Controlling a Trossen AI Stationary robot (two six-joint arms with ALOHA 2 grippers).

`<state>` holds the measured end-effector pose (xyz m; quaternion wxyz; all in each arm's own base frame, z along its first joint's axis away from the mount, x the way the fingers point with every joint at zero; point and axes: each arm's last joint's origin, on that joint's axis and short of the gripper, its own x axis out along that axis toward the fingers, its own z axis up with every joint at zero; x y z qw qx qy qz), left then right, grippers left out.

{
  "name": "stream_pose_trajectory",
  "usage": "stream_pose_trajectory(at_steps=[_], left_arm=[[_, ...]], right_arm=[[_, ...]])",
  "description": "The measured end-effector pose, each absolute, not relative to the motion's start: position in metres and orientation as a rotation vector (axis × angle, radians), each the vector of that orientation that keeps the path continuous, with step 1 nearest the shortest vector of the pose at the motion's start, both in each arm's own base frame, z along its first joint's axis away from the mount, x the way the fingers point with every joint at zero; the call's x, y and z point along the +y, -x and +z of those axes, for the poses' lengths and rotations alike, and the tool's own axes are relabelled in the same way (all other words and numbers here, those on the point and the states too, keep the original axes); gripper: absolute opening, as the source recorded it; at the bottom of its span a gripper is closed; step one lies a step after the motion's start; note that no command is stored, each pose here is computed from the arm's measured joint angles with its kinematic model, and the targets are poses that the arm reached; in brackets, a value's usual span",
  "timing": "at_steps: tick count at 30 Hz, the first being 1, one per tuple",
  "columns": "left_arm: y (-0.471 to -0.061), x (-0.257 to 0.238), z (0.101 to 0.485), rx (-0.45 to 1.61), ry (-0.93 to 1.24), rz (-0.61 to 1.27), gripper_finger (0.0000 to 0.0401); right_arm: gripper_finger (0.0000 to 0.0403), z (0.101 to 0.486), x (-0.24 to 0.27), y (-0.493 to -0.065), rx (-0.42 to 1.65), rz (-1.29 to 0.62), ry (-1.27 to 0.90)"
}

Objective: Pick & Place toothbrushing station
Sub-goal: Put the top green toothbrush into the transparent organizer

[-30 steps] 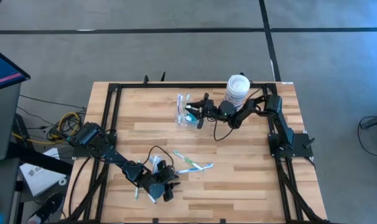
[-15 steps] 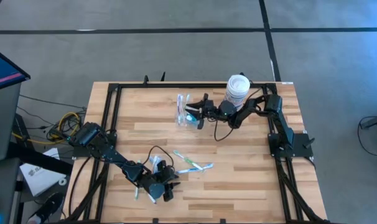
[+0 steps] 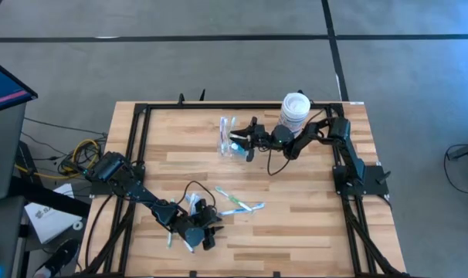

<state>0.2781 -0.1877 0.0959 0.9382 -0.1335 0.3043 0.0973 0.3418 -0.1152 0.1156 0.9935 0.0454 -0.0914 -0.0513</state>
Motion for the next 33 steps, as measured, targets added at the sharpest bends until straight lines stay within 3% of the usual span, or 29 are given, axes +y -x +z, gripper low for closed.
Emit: stream_pose_trajectory(at_steps=[15,26,33], left_arm=[[-0.278,-0.188,0.096,0.621,0.272,0.199,0.0137],[-0.278,-0.187,0.096,0.609,0.268,0.209,0.0137],[-0.278,-0.187,0.097,0.600,0.262,0.221,0.0137]], right_arm=[[0.0101,0.120,-0.079,-0.351,-0.142,0.113,-0.108],[0.0083,0.152,-0.036,-0.345,0.253,0.226,-0.117],[0.0075,0.169,-0.012,-0.338,0.345,0.238,-0.127]])
